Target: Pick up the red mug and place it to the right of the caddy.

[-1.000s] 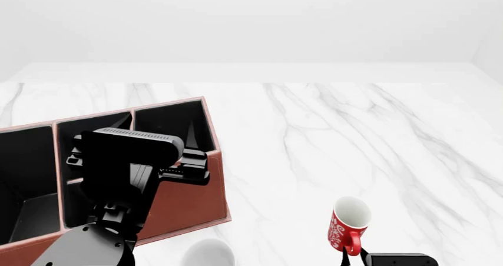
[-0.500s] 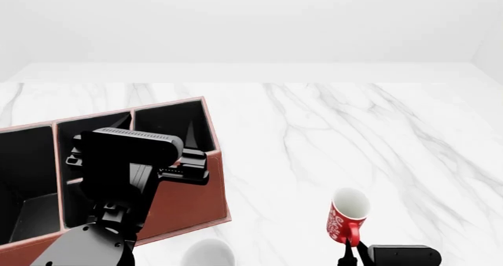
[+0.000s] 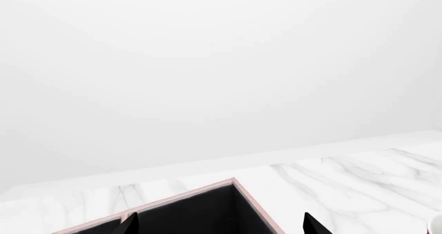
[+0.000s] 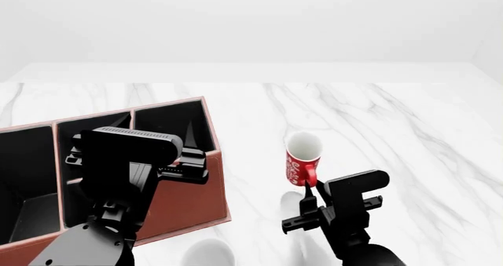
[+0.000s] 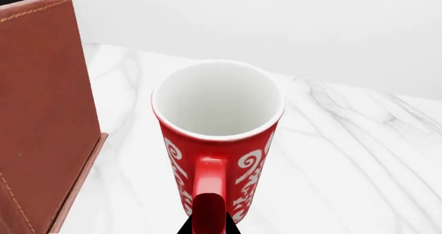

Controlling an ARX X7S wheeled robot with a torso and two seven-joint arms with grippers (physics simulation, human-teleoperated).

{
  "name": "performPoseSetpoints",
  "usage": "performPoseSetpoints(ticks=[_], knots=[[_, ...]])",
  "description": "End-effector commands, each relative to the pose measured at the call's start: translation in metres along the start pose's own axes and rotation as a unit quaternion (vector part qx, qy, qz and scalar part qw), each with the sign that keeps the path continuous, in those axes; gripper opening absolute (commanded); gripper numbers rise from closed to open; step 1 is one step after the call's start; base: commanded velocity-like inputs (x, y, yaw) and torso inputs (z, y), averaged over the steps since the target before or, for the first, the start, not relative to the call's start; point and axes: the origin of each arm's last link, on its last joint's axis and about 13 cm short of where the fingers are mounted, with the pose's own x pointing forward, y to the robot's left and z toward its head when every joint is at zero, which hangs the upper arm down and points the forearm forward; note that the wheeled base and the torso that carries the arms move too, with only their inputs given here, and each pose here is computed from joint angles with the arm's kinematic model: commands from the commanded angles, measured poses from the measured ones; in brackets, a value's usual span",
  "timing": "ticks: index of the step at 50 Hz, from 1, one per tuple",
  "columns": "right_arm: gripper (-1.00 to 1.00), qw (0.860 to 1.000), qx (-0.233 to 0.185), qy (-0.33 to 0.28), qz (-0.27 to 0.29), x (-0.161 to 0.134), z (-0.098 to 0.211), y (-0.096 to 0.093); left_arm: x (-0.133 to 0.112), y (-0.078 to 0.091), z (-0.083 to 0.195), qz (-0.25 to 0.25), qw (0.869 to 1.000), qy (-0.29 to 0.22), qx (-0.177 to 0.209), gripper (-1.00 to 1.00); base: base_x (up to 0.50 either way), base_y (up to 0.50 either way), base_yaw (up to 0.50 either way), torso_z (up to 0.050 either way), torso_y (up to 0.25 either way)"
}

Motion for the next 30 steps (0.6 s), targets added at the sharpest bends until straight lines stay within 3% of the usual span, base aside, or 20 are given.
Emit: performPoseSetpoints(ticks=[1, 12, 30], knots=[[-1.00, 0.998, -0.033, -0.015, 0.059, 0.033, 0.019, 0.010, 0.001, 0.001, -0.001, 0.001, 1.000, 0.001, 0.000, 1.00, 0.00, 0.00, 0.00, 0.000, 0.000], [-1.00, 0.995, -0.019, -0.005, 0.095, 0.050, 0.011, 0.030, 0.001, 0.001, -0.002, 0.002, 1.000, 0.003, 0.000, 1.00, 0.00, 0.00, 0.00, 0.000, 0.000], [-1.00, 0.995, -0.010, 0.038, 0.092, 0.062, -0.023, 0.040, 0.000, 0.001, -0.003, 0.001, 1.000, 0.004, 0.000, 1.00, 0.00, 0.00, 0.00, 0.000, 0.001]])
